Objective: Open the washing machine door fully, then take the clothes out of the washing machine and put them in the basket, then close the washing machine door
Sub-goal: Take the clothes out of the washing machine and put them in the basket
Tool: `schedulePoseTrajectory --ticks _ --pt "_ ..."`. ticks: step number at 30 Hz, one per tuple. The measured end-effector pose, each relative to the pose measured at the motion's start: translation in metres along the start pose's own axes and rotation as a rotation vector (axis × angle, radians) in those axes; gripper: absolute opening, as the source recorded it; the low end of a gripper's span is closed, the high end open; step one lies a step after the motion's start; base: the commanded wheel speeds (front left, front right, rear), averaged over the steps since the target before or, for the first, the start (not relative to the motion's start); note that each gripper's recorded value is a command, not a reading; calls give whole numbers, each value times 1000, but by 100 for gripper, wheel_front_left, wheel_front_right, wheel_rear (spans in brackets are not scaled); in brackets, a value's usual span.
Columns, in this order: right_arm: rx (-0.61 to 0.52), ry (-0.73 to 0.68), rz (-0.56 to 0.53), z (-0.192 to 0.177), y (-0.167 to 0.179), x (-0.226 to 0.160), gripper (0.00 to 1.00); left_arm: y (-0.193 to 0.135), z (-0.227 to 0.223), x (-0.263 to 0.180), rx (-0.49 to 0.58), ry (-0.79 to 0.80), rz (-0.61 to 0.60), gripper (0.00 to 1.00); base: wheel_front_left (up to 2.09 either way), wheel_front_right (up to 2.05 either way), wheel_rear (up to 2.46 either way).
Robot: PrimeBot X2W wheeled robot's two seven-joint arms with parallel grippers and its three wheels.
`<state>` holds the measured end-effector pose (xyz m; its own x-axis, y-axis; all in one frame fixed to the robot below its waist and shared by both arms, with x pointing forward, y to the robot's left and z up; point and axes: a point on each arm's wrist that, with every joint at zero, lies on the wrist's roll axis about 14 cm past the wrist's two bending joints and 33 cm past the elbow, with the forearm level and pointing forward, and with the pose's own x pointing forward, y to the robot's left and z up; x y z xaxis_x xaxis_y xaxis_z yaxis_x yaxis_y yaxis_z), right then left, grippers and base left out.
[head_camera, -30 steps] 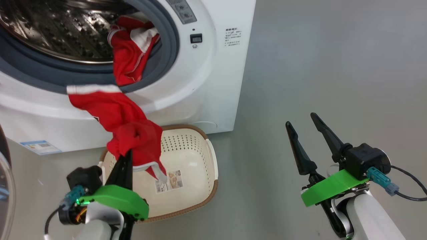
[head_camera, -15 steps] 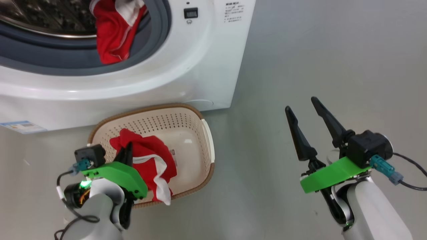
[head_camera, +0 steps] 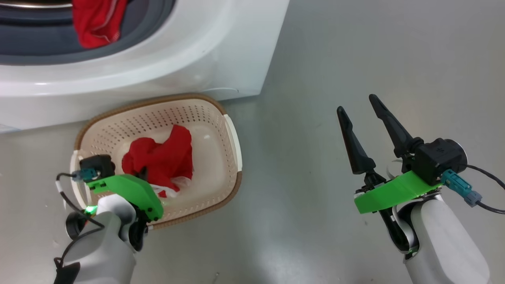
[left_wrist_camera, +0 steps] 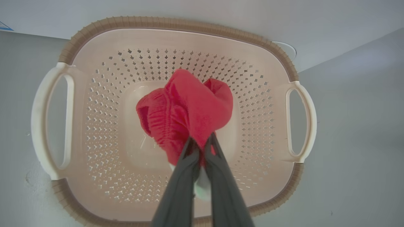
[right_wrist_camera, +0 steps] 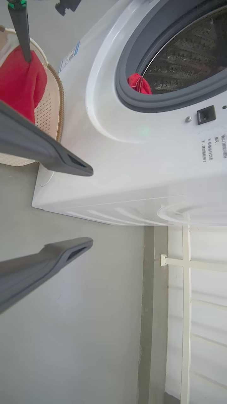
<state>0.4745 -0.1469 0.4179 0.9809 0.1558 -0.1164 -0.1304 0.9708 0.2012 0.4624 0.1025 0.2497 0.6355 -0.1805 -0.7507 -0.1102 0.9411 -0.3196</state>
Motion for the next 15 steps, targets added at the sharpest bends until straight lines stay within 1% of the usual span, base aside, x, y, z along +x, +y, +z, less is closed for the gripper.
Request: schedulePoseTrajectory --ticks 4,9,15 --pt "-1 22 -17 -10 -8 2 100 2 -13 11 5 58 6 0 0 0 0" --pt "-7 23 -27 -15 -14 9 100 7 -35 20 2 158 17 0 0 0 0" --pt "-8 46 -39 -24 -19 8 100 6 -41 28 7 181 21 0 0 0 0"
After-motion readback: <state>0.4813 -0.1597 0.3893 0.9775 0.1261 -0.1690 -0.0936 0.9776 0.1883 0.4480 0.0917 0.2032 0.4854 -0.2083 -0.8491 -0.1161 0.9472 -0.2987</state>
